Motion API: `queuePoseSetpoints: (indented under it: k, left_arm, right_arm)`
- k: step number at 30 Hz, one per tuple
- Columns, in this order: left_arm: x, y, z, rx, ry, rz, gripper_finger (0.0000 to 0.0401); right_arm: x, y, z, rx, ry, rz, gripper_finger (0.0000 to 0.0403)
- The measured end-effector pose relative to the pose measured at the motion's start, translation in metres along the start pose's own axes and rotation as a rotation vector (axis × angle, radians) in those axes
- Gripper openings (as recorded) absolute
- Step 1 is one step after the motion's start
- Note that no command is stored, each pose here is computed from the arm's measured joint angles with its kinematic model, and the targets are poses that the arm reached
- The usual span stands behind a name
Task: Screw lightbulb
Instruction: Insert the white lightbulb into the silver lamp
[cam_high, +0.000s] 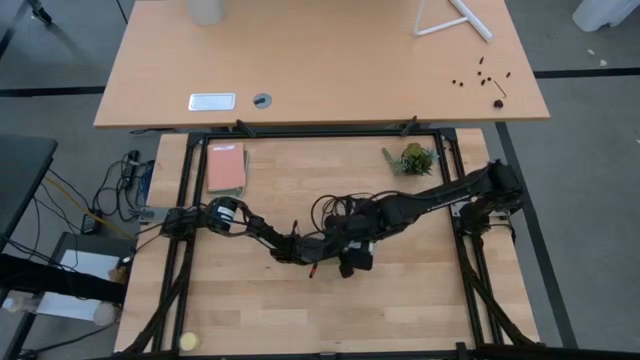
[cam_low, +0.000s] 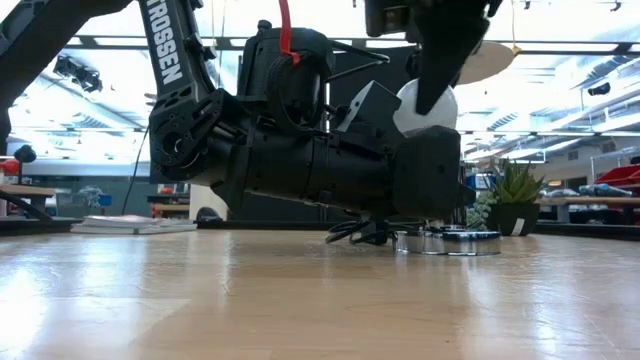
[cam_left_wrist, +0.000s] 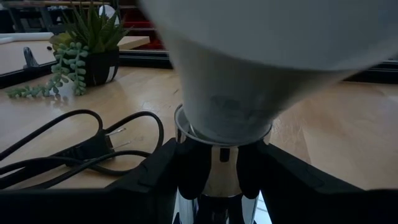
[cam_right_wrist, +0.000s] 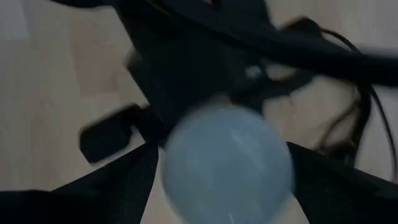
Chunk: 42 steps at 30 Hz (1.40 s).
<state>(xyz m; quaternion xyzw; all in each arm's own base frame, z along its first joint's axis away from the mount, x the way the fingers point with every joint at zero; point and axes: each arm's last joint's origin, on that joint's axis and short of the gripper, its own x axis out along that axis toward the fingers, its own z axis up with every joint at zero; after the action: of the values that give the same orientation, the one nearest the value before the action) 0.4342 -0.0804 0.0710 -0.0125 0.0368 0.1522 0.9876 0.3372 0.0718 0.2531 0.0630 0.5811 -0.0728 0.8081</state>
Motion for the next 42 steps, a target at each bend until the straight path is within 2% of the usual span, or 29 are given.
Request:
queuePoseSetpoints:
  k: [7,17,21,33,36,42]
  left_arm:
    - [0.000,0.000,0.000,0.000,0.000,0.001,0.0189]
    - [0.000,0.000,0.000,0.001,0.000,0.000,0.0189]
    - [0.000,0.000,0.000,0.002,0.000,0.000,0.0189]
    - [0.000,0.000,0.000,0.003,-0.002,0.000,0.0189]
    - [-0.001,-0.001,0.001,0.022,-0.014,-0.005,0.0199]
    - [-0.003,-0.005,0.003,0.063,-0.031,-0.014,0.0247]
  right_arm:
    - [0.013,0.002,0.000,0.010,0.034,-0.030,0.0347]
    - [0.013,-0.008,-0.005,0.012,0.099,-0.111,0.0346]
    - [0.013,-0.011,-0.005,0.022,0.107,-0.101,0.0346]
    - [0.013,-0.001,-0.001,-0.068,0.050,-0.047,0.0346]
    - [0.013,0.000,0.000,-0.066,0.035,-0.042,0.0346]
    - [0.013,0.000,0.000,-0.068,0.033,-0.044,0.0346]
